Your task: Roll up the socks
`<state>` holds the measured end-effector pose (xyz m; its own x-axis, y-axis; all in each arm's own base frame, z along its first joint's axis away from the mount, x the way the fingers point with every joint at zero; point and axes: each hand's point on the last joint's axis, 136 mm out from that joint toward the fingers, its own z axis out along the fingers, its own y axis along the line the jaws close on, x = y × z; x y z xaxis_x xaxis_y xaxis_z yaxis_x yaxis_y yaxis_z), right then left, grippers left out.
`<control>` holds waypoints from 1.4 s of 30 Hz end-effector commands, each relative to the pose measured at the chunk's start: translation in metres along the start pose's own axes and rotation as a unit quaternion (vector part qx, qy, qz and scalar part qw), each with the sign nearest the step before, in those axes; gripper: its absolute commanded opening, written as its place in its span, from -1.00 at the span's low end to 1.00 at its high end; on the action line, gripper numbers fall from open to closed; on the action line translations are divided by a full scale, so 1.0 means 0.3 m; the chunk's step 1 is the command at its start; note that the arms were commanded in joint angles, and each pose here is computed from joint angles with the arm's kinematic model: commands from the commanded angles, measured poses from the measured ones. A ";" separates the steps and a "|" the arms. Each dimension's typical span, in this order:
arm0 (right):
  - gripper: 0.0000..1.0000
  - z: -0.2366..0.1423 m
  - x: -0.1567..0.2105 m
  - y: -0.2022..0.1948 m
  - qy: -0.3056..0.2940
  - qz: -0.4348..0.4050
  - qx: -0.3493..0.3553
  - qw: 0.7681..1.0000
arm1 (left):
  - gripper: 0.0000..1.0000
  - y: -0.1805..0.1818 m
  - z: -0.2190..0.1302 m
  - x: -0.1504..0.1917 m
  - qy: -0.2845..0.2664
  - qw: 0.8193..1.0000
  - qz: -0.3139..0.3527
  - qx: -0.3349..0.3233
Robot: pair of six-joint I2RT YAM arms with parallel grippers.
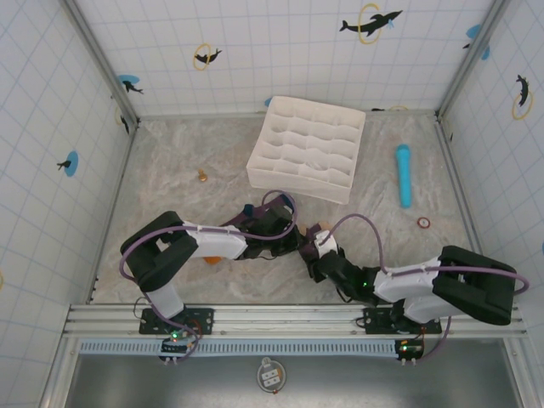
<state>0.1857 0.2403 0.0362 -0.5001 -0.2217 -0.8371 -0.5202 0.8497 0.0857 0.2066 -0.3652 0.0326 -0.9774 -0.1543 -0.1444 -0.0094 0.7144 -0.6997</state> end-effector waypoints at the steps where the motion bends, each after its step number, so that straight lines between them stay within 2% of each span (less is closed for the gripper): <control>1: 0.10 0.014 0.004 -0.016 0.005 0.047 -0.008 0.999 | -0.76 0.083 0.008 0.076 0.039 0.999 -0.003 -0.036; 6: -0.49 0.017 0.069 -0.049 0.044 0.080 0.002 0.996 | -0.55 0.090 0.010 0.073 0.036 0.999 0.000 -0.041; 9: -0.75 0.015 0.116 -0.067 0.073 0.102 0.009 0.992 | -0.24 0.089 0.011 0.068 0.033 0.998 0.002 -0.044; 10: -0.82 0.013 0.130 -0.074 0.081 0.113 0.011 0.990 | -0.14 0.088 0.010 0.063 0.031 0.998 0.003 -0.046; 13: -0.90 0.005 0.185 -0.099 0.110 0.168 0.008 0.980 | 0.37 0.072 0.003 0.048 0.023 0.999 0.009 -0.047; 17: -0.93 -0.008 0.237 -0.123 0.138 0.235 0.001 0.962 | 0.63 0.042 -0.010 0.024 0.009 0.999 0.019 -0.039; 27: -0.93 -0.041 0.282 -0.127 0.187 0.399 -0.053 0.896 | 0.64 0.000 -0.020 0.000 -0.012 0.999 0.039 -0.008; 32: -0.95 -0.053 0.303 -0.120 0.217 0.468 -0.068 0.854 | 0.50 -0.015 0.000 -0.016 -0.015 0.999 0.048 -0.005; 37: -0.95 -0.052 0.309 -0.113 0.236 0.504 -0.072 0.828 | 0.34 -0.020 0.033 -0.026 -0.015 0.998 0.058 -0.007; 42: -0.96 -0.053 0.314 -0.097 0.253 0.527 -0.086 0.807 | 0.30 -0.027 0.061 -0.029 -0.012 0.998 0.061 -0.001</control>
<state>0.2008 0.2101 0.0221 -0.8917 0.4150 -0.1804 0.0757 0.5298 0.8448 0.2186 -0.3816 0.0373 -0.9671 -0.1069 -0.2307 0.0874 0.7122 -0.6965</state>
